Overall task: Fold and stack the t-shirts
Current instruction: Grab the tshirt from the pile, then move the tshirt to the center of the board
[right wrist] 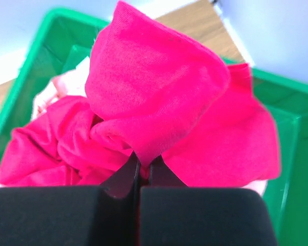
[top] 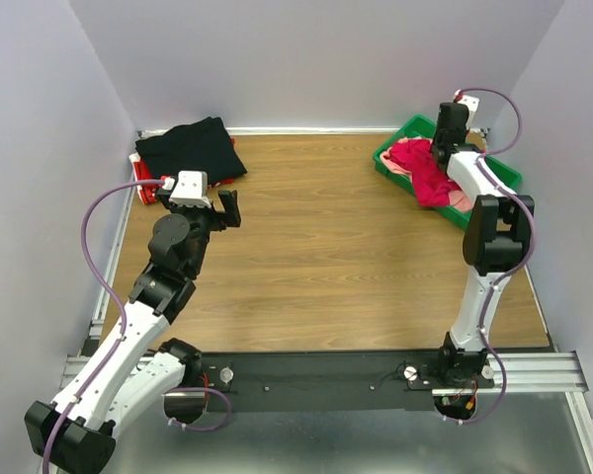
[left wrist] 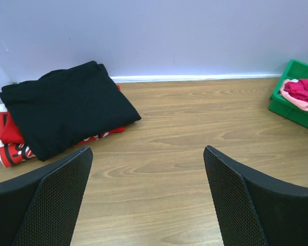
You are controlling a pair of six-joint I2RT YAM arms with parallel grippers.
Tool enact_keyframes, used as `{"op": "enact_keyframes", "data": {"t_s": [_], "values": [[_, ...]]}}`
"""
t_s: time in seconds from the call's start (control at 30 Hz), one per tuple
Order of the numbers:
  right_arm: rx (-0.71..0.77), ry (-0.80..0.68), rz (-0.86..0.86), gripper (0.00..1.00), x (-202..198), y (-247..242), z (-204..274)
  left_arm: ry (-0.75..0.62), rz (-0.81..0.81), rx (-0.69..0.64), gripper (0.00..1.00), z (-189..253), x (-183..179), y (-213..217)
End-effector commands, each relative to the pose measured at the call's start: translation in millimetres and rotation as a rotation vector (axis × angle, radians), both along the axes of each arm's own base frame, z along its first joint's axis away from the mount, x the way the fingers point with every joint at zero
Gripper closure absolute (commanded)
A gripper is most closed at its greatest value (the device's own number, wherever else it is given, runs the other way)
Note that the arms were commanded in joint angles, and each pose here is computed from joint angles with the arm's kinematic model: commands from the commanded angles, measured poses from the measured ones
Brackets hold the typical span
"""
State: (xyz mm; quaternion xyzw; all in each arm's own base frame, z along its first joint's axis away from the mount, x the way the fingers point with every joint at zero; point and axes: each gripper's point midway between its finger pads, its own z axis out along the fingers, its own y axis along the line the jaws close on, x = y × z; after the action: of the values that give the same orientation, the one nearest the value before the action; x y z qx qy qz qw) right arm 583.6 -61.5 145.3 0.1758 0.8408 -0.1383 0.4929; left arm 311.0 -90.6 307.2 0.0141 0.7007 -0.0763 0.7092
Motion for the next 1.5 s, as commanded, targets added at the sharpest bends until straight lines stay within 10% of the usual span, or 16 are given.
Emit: {"op": "enact_keyframes", "data": {"t_s": [0.0, 0.6, 1.3, 1.47], "values": [[-0.034, -0.134, 0.007, 1.0, -11.7, -4.6, 78.8, -0.032, 0.059, -0.04, 0.04, 2.1, -0.1, 10.7], [0.072, -0.66, 0.24, 0.98, -136.5, 40.5, 331.9, -0.022, 0.04, -0.022, 0.04, -1.0, -0.5, 7.7], [0.575, -0.845, 1.291, 0.96, -294.9, 259.8, 459.9, -0.02, 0.046, -0.03, 0.04, -1.7, -0.4, 8.4], [0.624, -0.818, 1.277, 0.72, -288.3, 272.5, 434.6, -0.017, 0.05, -0.029, 0.04, -2.5, -0.1, 9.1]]}}
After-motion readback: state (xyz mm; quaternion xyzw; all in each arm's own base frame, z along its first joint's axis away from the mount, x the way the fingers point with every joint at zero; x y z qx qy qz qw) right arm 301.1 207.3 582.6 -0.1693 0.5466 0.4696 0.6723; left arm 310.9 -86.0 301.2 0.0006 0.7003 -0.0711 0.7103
